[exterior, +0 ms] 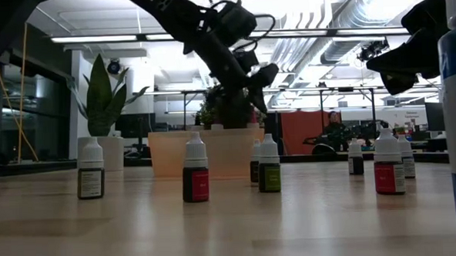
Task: Pick & Place food coloring
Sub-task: Put the large pink food coloring bottle into the orange bin, then put the large blue food coloring bottle into the orange bin
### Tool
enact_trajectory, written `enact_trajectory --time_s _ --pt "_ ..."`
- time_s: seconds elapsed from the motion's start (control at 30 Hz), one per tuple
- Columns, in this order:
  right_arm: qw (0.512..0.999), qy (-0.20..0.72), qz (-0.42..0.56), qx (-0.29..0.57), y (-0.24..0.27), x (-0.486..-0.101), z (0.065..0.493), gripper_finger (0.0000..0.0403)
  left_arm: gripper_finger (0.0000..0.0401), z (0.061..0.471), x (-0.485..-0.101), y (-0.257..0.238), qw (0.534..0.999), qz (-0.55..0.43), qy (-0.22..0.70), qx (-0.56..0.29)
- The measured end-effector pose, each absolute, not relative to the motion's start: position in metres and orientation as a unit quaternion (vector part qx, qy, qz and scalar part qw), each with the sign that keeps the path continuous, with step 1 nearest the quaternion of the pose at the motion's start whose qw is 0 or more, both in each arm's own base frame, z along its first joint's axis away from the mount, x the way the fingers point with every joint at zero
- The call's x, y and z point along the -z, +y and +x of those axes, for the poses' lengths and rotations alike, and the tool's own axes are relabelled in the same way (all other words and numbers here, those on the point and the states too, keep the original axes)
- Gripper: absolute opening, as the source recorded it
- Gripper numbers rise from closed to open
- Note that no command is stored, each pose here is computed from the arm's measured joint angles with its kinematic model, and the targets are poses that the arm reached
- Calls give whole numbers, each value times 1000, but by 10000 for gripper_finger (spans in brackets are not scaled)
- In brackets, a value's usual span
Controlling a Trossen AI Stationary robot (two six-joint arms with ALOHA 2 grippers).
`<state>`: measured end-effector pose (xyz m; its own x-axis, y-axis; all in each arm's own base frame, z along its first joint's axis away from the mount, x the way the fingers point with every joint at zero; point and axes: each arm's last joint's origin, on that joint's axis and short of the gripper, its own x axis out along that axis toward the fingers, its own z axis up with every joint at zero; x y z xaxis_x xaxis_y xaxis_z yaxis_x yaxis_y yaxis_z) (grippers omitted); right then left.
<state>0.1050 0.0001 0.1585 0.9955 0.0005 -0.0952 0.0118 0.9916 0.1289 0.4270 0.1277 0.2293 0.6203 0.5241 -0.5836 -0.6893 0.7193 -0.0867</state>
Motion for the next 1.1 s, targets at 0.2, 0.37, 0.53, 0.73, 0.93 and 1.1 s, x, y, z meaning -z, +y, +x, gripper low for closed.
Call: enact_trajectory --time_s 0.2,0.37,0.53,0.73,0.93,1.1 --pt "997 48 65 3 0 -158 105 0 143 426 -235 127 893 -140 267 -334" --pt "997 48 65 3 0 -158 105 0 143 424 -261 122 920 -113 228 -298" --pt "997 48 65 3 0 -158 105 0 143 418 -285 113 938 -87 204 -266" --pt "997 48 65 3 0 -158 105 0 170 412 -317 84 973 -59 168 -144" --pt "997 48 65 3 0 -158 105 0 256 403 -345 38 988 -67 139 -5" --pt "997 48 65 3 0 -158 105 0 306 385 -356 -13 975 -64 180 117"
